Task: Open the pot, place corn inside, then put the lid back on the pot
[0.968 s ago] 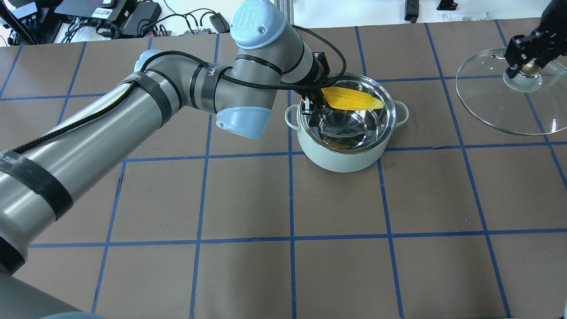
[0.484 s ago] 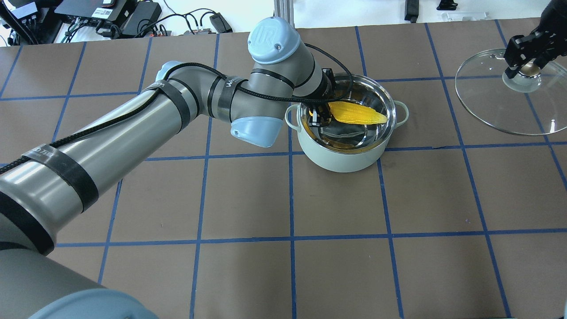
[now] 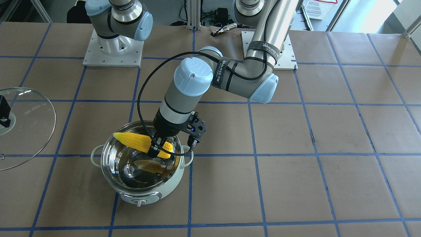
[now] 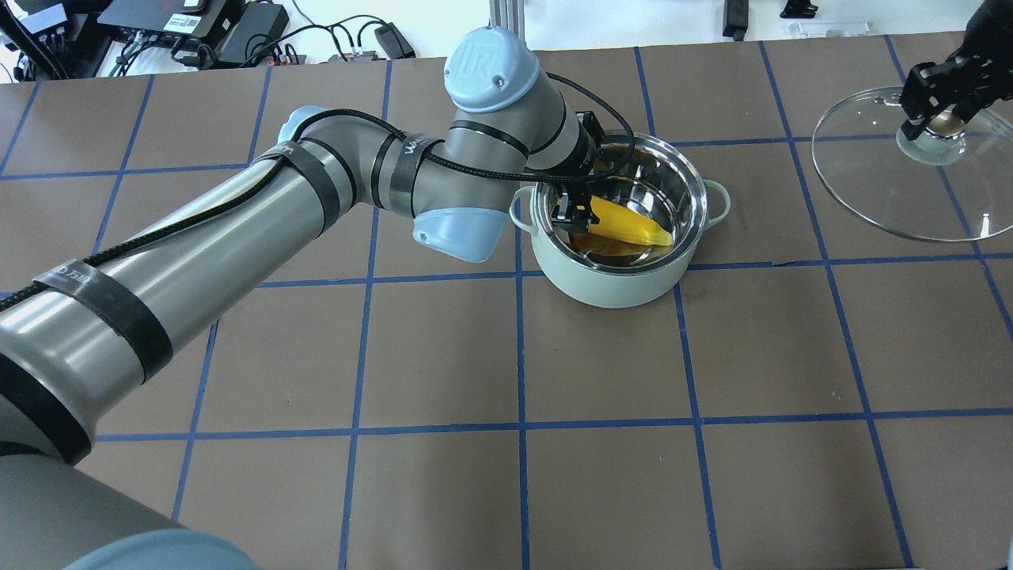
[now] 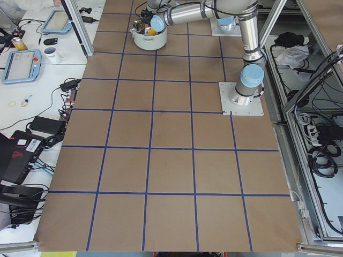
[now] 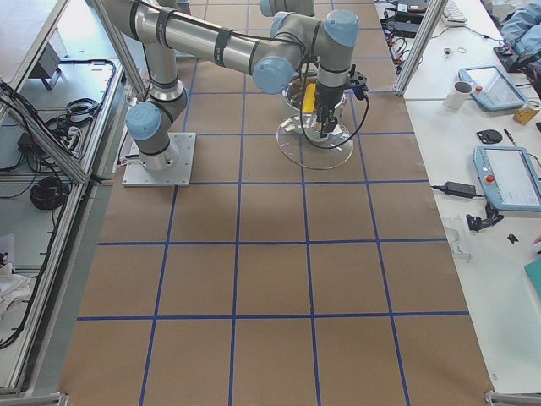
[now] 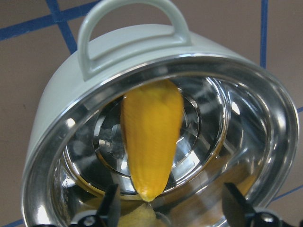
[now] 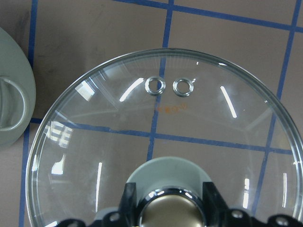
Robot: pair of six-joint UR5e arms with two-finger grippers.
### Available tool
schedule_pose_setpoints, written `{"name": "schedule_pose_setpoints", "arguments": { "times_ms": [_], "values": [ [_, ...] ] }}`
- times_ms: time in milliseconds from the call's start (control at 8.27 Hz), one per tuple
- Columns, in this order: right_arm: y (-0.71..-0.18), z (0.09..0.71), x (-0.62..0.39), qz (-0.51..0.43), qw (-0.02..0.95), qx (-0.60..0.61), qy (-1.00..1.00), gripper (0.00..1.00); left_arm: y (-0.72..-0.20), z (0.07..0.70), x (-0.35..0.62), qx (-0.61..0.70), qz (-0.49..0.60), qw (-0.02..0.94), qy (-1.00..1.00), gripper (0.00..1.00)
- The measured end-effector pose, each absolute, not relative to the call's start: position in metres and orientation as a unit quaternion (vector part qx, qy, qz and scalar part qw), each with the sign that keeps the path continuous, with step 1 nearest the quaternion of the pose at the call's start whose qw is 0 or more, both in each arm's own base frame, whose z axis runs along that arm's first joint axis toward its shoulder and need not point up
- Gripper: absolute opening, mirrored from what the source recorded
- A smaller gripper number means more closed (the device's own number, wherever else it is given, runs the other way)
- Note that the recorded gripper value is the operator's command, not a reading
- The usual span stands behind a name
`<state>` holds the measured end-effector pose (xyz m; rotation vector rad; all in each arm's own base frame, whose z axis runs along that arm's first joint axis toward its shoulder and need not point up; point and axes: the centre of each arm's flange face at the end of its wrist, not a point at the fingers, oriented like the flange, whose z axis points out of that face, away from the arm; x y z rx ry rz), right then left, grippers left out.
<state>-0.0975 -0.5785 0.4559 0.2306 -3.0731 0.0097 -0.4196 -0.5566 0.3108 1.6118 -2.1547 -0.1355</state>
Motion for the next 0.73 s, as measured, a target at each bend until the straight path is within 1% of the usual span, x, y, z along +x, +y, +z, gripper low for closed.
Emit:
{"name": "schedule_pose_setpoints", "arguments": {
  "times_ms": [484,726],
  "values": [
    [-0.581,0.473,-0.087,0.025,0.025,0.072,-0.997,0.20,-0.550,0.347,-0.415,0.566,-0.032,0.245,-0.787,0.99],
    [-0.586,0.484,-0.057,0.038,0.027,0.071,-0.996,0.20,-0.547,0.364,-0.410,0.499,-0.011,0.256,-0.828,0.99]
  ]
}}
